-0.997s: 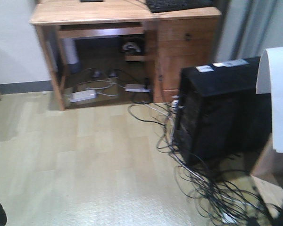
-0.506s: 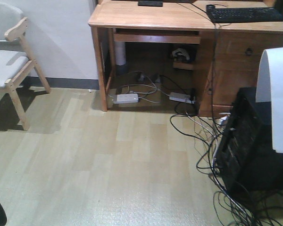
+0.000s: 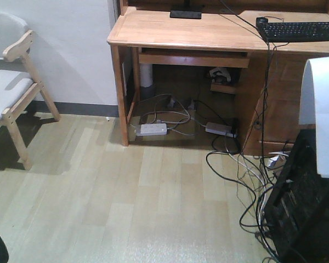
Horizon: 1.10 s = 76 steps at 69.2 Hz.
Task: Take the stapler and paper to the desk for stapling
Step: 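Drive the base to the wooden desk holding stapler and paper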
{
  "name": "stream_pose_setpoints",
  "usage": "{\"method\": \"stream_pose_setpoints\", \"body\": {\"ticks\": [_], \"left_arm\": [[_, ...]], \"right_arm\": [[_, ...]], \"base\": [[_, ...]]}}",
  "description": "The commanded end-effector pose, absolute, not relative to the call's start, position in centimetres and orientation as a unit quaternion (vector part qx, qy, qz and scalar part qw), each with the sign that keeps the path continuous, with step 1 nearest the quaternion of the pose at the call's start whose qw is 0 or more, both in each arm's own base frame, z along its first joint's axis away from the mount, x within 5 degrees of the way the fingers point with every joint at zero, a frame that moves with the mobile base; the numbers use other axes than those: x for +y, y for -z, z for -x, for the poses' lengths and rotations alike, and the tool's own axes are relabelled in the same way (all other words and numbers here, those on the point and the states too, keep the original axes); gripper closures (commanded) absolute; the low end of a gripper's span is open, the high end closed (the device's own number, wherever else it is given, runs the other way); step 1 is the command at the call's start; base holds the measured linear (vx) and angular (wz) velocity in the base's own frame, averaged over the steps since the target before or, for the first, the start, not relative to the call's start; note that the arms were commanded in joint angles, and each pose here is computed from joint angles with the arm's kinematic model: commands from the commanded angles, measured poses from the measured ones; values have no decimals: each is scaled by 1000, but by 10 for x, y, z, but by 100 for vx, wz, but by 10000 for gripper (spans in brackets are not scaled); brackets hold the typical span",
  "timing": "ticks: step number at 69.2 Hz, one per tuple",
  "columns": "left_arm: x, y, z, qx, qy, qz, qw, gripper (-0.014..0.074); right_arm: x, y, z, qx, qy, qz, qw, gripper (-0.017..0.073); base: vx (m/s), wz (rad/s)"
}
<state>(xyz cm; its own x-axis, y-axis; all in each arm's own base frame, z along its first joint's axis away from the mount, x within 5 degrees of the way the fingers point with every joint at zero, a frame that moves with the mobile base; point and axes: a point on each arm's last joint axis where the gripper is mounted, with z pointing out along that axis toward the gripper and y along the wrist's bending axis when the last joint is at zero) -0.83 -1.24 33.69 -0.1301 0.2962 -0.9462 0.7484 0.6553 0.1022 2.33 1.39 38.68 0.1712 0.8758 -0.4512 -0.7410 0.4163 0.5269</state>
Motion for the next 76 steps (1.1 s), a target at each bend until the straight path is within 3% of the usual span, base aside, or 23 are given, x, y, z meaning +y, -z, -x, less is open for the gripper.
{"method": "stream_pose_setpoints", "body": {"ticks": [1,76], "left_arm": [[-14,-354,6,690,227,-338,599,601],[-14,-354,6,690,227,-338,599,601]], "right_arm": [[14,-398,-19,338,-535,-78,771,560],[14,-398,-18,337,-535,-77,771,560]], "base": [[37,-7],[39,-5]]}}
